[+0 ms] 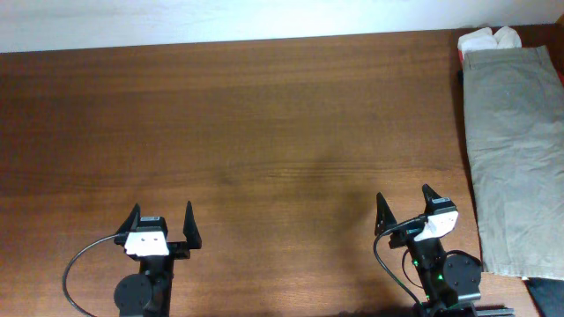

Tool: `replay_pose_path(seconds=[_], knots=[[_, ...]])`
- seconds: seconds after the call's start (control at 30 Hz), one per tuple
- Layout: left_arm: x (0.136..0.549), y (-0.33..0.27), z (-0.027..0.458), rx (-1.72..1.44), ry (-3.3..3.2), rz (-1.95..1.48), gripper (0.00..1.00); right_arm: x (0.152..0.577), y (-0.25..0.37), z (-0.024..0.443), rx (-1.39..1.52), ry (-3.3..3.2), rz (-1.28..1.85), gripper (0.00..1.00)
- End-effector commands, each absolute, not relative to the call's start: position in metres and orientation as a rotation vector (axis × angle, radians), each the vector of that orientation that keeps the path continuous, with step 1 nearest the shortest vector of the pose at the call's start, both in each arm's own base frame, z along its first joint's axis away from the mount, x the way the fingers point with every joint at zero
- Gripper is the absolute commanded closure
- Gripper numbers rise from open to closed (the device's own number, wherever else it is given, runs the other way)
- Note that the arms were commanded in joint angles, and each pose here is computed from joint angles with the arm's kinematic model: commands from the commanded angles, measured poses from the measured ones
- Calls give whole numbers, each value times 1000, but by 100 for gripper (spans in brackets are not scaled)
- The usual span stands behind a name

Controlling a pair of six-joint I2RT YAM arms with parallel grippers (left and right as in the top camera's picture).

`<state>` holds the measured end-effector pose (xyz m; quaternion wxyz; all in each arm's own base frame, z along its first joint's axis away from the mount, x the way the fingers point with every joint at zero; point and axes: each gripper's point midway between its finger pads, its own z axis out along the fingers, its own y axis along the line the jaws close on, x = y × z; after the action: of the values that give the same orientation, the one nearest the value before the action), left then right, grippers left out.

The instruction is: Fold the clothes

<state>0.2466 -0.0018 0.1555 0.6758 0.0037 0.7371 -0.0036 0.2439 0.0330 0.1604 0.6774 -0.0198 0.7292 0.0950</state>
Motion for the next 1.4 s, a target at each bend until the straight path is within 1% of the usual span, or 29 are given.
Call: replay_pose_path(seconds=[0.0, 0.4, 0.47, 0.5, 0.53, 0.57, 0.67, 0.73, 0.83, 0.9, 0.97, 1.0, 1.07, 1.13, 1.23, 1.27, 1.37], knots=[[247, -2, 152, 20, 1670, 6, 1, 244, 31, 158, -31, 1644, 211, 1], [247, -2, 152, 20, 1670, 5, 1, 244, 35, 160, -50, 1637, 232, 1], [247, -2, 152, 20, 1670, 6, 1, 227, 85, 167, -163, 1627, 602, 1], [247, -2, 152, 20, 1670, 5, 1, 219, 99, 182, -179, 1583, 736, 1], [247, -2, 152, 20, 1670, 6, 1, 216, 102, 184, -188, 1576, 765, 1], [247, -2, 152, 20, 1670, 6, 1, 217, 102, 183, -186, 1578, 764, 1], [247, -2, 152, 20, 1670, 5, 1, 216, 101, 201, -181, 1507, 776, 1], [247, -2, 152, 20, 1670, 6, 1, 214, 94, 232, -174, 1379, 740, 1], [247, -2, 152, 20, 1670, 6, 1, 220, 61, 268, -8, 1289, 604, 1], [247, -2, 152, 20, 1670, 5, 1, 221, 50, 282, 21, 1269, 520, 1], [247, -2, 152, 20, 1670, 5, 1, 234, 35, 287, 83, 1304, 431, 1], [247, -2, 152, 20, 1670, 5, 1, 249, 26, 287, 136, 1356, 385, 1], [247, -2, 152, 20, 1670, 5, 1, 279, 19, 289, 127, 1472, 266, 1], [247, -2, 152, 20, 1670, 5, 1, 319, 17, 289, 98, 1648, 177, 1], [247, -2, 152, 20, 1670, 5, 1, 397, -27, 297, 218, 1920, 44, 1], [247, -2, 152, 20, 1670, 5, 1, 426, -50, 293, 258, 2012, -5, 1], [247, -2, 152, 20, 1670, 5, 1, 477, -93, 273, 349, 2140, -55, 1]])
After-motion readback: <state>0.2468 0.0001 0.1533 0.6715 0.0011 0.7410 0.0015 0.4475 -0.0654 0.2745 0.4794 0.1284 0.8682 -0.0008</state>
